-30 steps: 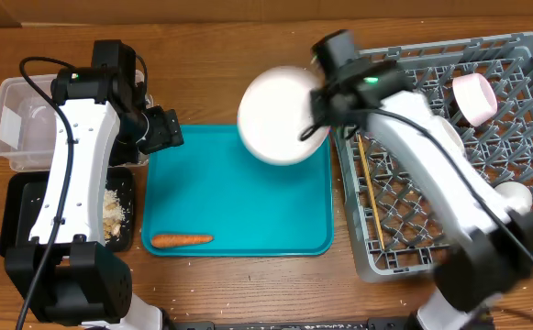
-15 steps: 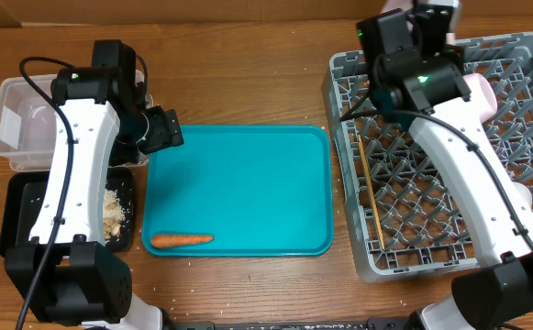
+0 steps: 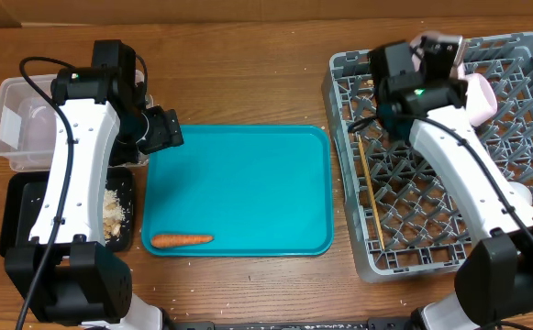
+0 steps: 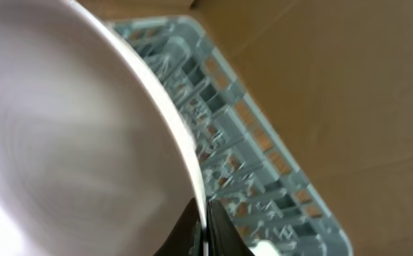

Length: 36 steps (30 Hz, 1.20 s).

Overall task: Sort waste into correct bins and load items into the dishwasher
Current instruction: 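Lift the white plate right and stand it upright in the dish rack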

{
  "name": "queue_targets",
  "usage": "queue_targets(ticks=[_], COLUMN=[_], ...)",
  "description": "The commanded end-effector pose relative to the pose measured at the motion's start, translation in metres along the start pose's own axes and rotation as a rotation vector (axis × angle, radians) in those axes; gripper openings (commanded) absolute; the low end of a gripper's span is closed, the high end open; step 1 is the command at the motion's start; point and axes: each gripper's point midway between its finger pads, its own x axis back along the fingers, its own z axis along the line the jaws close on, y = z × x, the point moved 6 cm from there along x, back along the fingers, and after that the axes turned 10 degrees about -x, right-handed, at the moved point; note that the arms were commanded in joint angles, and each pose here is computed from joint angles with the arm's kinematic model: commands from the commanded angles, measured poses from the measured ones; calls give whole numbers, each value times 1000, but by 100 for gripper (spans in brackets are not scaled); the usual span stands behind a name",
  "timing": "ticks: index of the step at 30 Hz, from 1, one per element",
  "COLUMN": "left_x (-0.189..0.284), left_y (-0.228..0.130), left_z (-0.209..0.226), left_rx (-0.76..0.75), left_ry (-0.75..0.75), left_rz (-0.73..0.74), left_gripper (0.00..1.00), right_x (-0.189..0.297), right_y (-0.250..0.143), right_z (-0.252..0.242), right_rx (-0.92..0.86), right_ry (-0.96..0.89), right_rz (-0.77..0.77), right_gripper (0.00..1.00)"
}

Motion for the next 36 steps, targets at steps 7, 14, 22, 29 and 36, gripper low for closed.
queue_targets(ticks=[7,14,22,29,36], left_x=[2,2,2,2,2], left_y=[0,0,0,-1,-4], left_z=[0,0,0,0,0], left_rx=[-2,-2,-2,-2,-1], left_ry=[-2,-2,-1,-1,0], left_rz=[-10,-10,-10,-6,12], left_gripper=[89,89,90,90,94], right_x=[31,65,89,133,184], right_y=[-30,-55,-57,-27,-41], right_z=[40,69,63,41,46], right_rx=[19,102,120,71,237], right_ry=[230,454,546,804,1257], right_rz=[86,205,234,228,367], right_gripper=[4,58,100,100,100])
